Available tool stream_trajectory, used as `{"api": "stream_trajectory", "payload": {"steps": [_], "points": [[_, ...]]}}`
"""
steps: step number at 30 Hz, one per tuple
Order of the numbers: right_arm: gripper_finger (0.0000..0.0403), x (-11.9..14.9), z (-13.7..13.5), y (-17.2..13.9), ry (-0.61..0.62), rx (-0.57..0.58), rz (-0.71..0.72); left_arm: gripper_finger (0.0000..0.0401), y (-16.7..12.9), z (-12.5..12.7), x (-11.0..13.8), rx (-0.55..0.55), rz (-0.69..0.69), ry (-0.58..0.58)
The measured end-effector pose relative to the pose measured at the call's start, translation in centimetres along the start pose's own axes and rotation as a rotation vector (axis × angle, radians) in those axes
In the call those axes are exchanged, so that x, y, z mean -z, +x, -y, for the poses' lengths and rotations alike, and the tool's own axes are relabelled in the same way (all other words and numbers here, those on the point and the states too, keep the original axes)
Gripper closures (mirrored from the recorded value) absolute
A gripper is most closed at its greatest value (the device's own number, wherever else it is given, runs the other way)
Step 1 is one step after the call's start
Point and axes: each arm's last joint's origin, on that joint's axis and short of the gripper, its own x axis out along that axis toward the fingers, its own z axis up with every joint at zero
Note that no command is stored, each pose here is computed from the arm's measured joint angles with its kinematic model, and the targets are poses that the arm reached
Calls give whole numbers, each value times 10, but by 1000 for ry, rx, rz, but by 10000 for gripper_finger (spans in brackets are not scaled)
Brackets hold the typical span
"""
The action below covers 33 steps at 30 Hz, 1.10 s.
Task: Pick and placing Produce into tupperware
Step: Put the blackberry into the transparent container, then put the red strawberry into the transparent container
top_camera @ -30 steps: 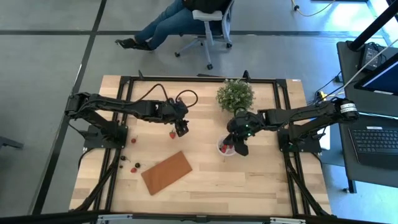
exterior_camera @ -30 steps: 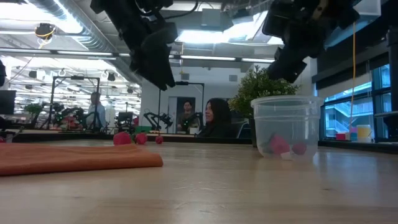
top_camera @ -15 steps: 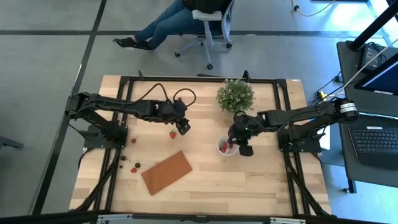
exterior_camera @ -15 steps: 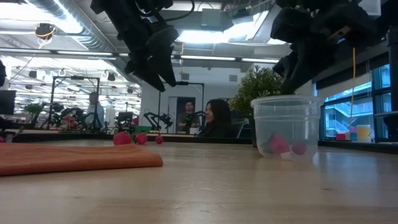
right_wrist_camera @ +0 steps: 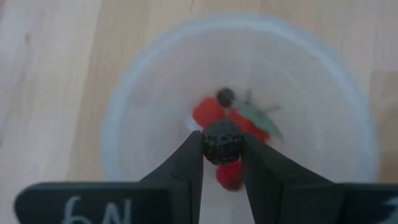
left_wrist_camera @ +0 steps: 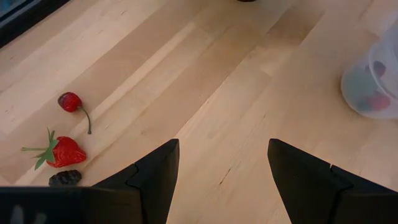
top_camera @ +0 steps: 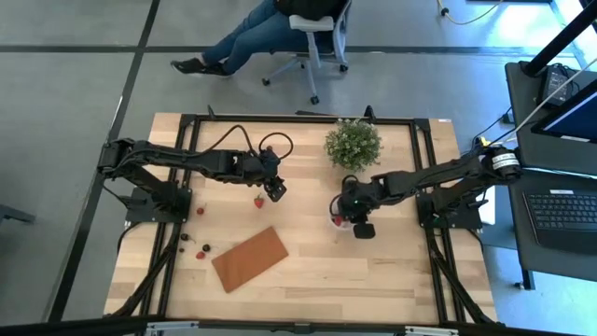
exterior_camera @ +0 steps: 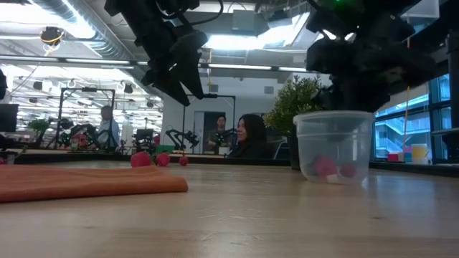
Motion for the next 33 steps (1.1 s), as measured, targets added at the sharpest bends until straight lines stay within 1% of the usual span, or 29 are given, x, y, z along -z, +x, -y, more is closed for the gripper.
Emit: {"api": "stream_trajectory", "payload": {"steps": [3,9,15,19,21,25,27,30,33], "points": [[306,0,-1,2,0,-2,-6,163,0,0,0,0,0,0],[270,0,-1,1,4,-2,0,163,0,0,0,0,0,0],[246,0,-1,1,2,-4,0,163,0,0,0,0,0,0],[216,-1,-1,0,2,-5,-7,163,0,0,0,4,-3,5],[197,-7,-1,-5,5,-3,-9,164,0,1,1,23,-15,14],[170,-29,0,-26,11,12,0,164,0,1,3,65,-59,26],[164,-43,1,-40,25,32,14,164,0,-1,6,47,-104,-59],[161,-59,5,-61,48,49,49,164,-2,-7,15,-33,-192,-228],[161,-67,9,-79,40,61,81,164,-5,-9,27,-113,-276,-299]]}}
